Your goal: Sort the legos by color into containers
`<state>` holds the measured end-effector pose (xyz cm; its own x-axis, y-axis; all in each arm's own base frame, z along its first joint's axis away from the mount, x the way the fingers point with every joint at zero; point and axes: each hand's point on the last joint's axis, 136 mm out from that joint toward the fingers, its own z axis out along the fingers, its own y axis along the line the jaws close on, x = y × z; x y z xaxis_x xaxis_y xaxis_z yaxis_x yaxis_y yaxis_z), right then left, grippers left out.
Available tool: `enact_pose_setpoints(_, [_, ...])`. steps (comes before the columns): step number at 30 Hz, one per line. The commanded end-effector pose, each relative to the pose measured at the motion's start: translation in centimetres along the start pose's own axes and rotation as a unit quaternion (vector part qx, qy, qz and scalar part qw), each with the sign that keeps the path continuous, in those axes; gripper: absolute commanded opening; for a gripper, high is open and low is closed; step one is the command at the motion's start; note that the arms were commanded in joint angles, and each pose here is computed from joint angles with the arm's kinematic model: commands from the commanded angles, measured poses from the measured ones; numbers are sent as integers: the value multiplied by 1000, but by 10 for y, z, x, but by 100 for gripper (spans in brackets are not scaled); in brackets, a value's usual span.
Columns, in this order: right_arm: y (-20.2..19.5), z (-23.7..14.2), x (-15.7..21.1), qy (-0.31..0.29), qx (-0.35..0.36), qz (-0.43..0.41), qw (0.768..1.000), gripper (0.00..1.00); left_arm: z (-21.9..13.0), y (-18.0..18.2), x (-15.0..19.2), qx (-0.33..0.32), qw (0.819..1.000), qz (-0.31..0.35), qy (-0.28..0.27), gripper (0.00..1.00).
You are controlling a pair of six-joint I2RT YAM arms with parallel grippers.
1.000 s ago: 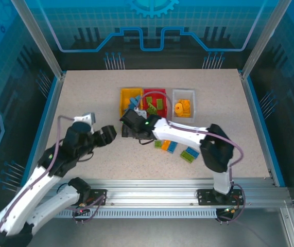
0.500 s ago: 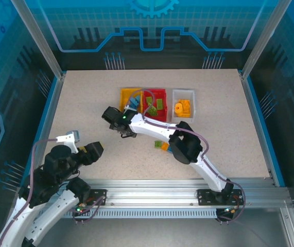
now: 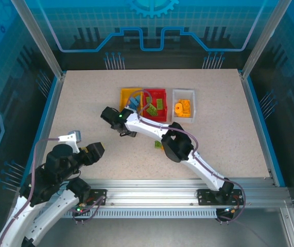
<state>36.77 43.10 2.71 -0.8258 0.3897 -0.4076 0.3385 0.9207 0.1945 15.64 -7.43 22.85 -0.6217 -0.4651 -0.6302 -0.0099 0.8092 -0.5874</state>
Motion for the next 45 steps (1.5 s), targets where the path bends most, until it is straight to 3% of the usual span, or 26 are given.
enact_pose_setpoints(1, [-21,18,-2,-4,44,10,999,81,-5,-8,-3,13,1000,-11,3,78])
enact_pose_setpoints(8, [-26,12,2,-2,48,1,999,52,-3,-11,-2,18,1000,-11,7,77])
enact_pose_setpoints(15, [-18,-35,4,-26,2,-60,998,29,-1,-13,0,24,1000,-13,13,78])
enact_pose_setpoints(20, [-26,-99,-3,-57,-44,-106,992,26,8,-23,1,38,999,-17,29,79])
enact_pose_setpoints(27, [-104,-170,-61,-119,-56,-157,979,28,43,-61,3,83,991,-52,87,81])
enact_pose_setpoints(31, [-163,-164,-109,-106,-32,-163,980,28,78,-98,2,125,980,-94,126,79])
enact_pose_setpoints(35, [-205,-148,-157,-81,-27,-139,987,28,107,-142,7,128,980,-36,144,79])
enact_pose_setpoints(38, [-215,-131,-186,-69,-26,-134,988,28,127,-177,18,131,978,16,159,79])
enact_pose_setpoints(45, [-221,-68,-232,-12,-19,-119,993,28,170,-208,41,123,975,48,178,78])
